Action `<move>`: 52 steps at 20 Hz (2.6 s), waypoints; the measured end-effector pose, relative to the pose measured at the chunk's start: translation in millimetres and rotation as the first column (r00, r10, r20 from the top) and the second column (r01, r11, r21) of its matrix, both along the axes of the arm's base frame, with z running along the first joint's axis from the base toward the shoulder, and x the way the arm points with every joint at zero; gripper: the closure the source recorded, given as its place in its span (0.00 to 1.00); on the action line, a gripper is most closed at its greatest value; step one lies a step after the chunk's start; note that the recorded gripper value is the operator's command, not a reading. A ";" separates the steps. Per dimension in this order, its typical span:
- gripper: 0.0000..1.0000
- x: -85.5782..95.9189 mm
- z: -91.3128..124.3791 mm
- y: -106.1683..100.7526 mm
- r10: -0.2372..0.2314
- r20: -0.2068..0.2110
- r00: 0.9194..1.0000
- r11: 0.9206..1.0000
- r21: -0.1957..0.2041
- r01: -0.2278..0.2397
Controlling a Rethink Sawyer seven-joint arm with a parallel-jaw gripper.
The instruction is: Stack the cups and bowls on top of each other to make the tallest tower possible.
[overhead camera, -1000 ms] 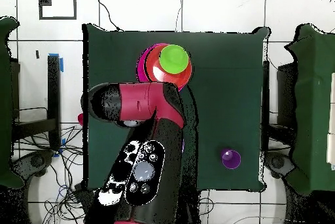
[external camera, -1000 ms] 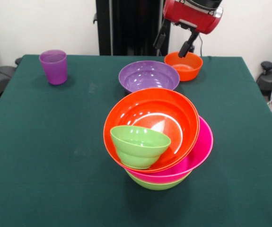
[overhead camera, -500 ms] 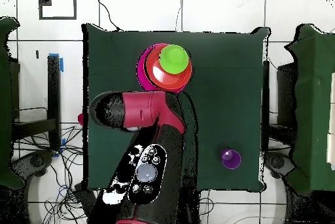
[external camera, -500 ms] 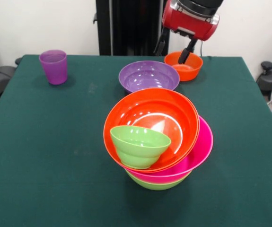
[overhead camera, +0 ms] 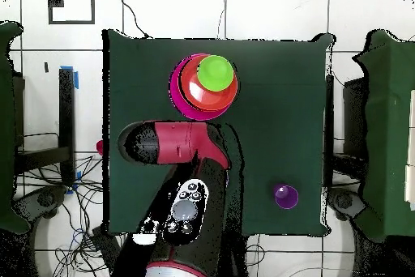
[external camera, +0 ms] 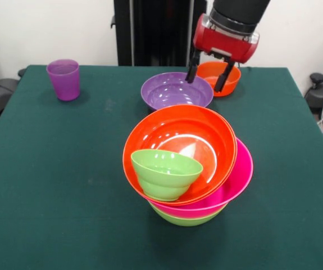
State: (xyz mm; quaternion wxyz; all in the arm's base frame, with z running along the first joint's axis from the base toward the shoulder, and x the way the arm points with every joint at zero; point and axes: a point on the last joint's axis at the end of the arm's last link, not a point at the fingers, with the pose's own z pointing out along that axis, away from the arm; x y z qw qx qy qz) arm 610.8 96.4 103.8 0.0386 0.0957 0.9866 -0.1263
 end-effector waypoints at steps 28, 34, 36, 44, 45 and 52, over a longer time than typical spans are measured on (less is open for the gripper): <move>0.00 -40.3 -42.9 43.7 -0.072 0.057 0.996 0.997 0.023 0.071; 0.00 -60.9 -18.9 40.8 -0.104 0.041 0.994 0.995 0.003 0.104; 0.00 -64.8 -11.5 36.8 -0.115 0.039 0.993 0.993 -0.004 0.115; 0.00 -78.5 4.2 12.5 -0.168 0.026 0.985 0.985 -0.018 0.169; 0.00 -79.7 3.3 8.9 -0.175 0.023 0.984 0.984 -0.019 0.176; 0.00 -80.1 -13.2 -26.3 -0.228 0.063 0.972 0.974 0.003 0.228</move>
